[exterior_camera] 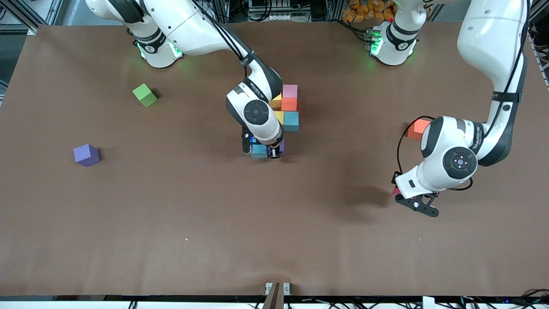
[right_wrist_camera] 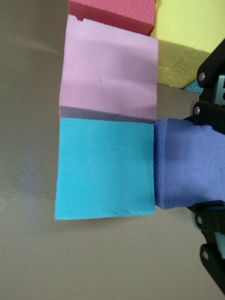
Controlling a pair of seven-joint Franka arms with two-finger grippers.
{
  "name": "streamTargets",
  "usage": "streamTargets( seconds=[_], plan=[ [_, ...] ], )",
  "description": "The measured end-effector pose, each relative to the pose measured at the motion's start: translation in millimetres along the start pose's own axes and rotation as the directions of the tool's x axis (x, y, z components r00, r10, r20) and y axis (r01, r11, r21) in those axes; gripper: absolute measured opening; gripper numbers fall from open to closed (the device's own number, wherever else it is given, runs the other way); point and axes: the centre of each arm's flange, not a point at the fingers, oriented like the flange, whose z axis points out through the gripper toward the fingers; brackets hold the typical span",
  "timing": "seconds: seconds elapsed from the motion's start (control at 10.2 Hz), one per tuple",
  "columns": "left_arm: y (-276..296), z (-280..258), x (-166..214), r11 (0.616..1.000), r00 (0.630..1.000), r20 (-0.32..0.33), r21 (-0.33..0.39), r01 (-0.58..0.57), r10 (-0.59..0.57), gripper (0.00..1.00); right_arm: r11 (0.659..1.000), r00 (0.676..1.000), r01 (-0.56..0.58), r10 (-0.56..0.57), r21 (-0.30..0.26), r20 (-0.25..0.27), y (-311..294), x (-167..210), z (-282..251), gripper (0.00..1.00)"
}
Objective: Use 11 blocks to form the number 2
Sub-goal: 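Lower the purple cube under the blue cube while the left gripper lifts red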
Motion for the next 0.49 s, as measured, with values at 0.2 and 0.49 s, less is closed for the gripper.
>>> streamTargets(
  seconds=[0.2,0.49],
  plan=[
    [15,-13,-2,0.999,0.999,0.027,-0.001,-0.044,0.044,0.61,1.000,1.000,0.013,-0.013,-0.001,-0.003,2,0,1,0.56],
    [72,-20,-3,0.988,0.985,0.074,0.017,-0.156,0.154,0.61,1.000,1.000,0.027,-0.027,0.003,-0.006,4,-3,3,0.56]
  ],
)
